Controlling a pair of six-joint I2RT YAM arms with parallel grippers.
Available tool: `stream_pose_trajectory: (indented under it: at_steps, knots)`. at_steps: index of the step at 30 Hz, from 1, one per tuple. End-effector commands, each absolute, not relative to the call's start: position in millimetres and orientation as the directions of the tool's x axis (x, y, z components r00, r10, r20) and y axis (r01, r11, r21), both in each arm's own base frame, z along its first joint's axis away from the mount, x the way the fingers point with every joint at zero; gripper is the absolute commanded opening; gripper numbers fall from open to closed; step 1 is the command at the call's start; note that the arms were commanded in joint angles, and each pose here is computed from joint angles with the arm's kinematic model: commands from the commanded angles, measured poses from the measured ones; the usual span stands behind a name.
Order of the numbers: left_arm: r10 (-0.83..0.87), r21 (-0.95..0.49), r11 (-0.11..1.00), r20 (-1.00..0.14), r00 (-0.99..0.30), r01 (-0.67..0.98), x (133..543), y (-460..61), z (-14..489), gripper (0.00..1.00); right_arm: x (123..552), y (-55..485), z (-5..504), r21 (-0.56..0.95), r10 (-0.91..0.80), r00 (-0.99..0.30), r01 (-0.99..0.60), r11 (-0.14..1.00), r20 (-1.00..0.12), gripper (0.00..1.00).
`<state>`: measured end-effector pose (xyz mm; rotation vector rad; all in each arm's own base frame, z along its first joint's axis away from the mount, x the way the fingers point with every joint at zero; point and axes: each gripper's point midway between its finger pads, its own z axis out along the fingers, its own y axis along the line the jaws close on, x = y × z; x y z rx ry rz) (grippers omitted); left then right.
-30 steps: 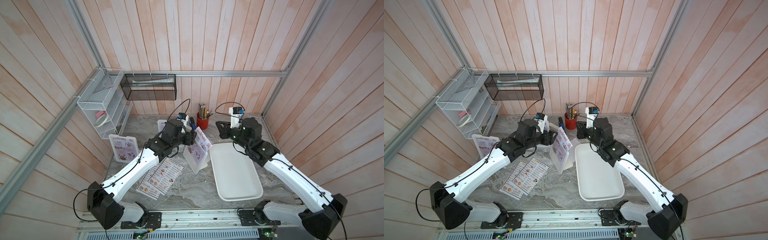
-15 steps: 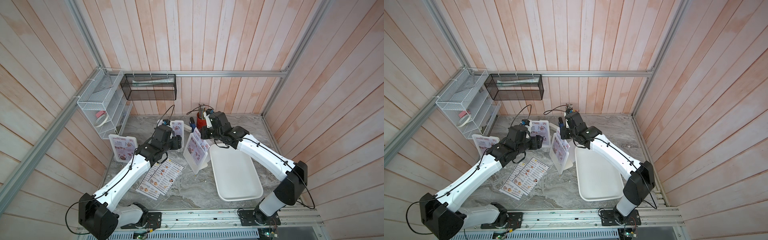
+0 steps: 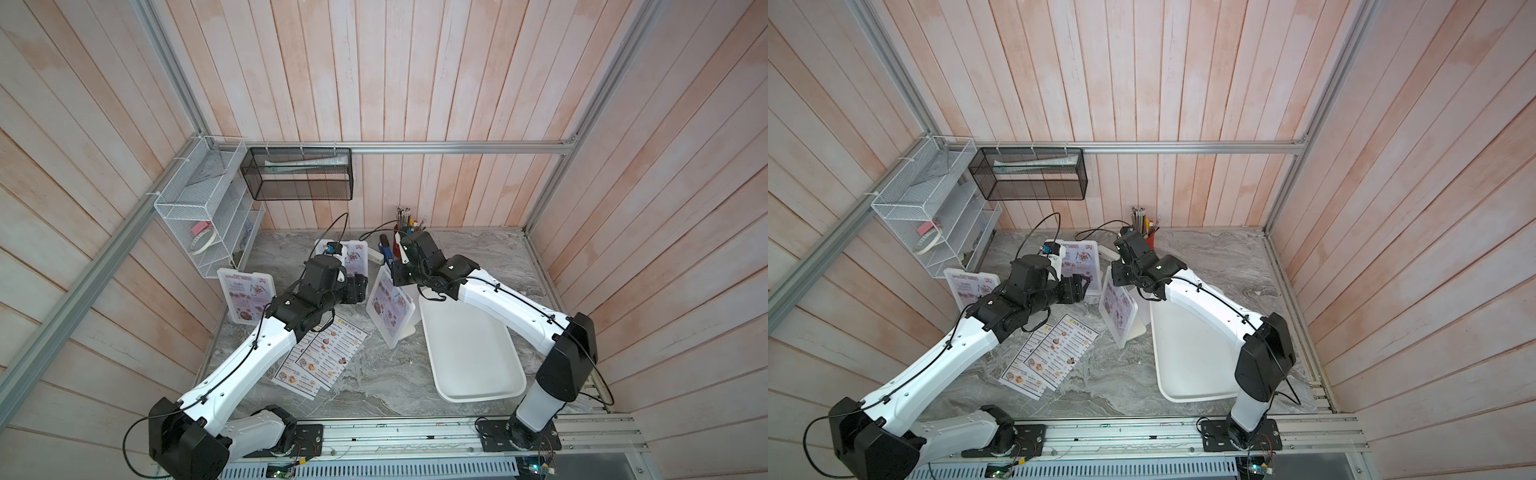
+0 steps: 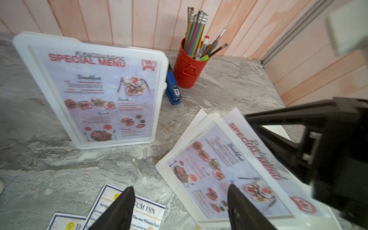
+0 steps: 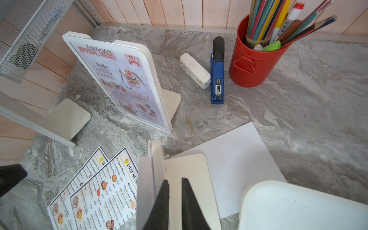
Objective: Replace the menus in the menu holders
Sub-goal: Insert the menu into the menu holder.
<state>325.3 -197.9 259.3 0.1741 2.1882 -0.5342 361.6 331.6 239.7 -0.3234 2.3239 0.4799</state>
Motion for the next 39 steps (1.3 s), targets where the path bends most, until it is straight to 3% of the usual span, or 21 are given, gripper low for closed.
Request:
stream_pose_trajectory:
  at_steps: [1,6,13,19,27,39]
  knots:
    - [-0.036,-0.335,0.851,-0.806,-0.59,0.406,321,-224,274,0.76,370,329,249,0.233,-0.082,-0.691,-0.349,0.908,-0.718,0.17]
    - [-0.012,-0.327,0.827,-0.824,-0.567,0.458,328,-246,282,0.77,377,307,277,0.269,-0.015,-0.664,-0.324,0.907,-0.748,0.19]
    - [0.036,-0.297,0.801,-0.842,-0.538,0.519,344,-266,294,0.79,379,249,273,0.295,0.076,-0.667,-0.221,0.93,-0.741,0.2]
    - [0.095,-0.216,0.859,-0.824,-0.559,0.464,369,-265,278,0.85,374,215,268,0.351,0.159,-0.665,-0.165,0.922,-0.73,0.2]
    - [0.162,-0.153,0.882,-0.788,-0.593,0.445,390,-270,259,0.87,368,213,254,0.367,0.162,-0.685,-0.163,0.916,-0.71,0.2]
    - [0.164,-0.164,0.893,-0.75,-0.641,0.419,392,-257,239,0.8,370,215,248,0.376,0.16,-0.691,-0.172,0.911,-0.705,0.2]
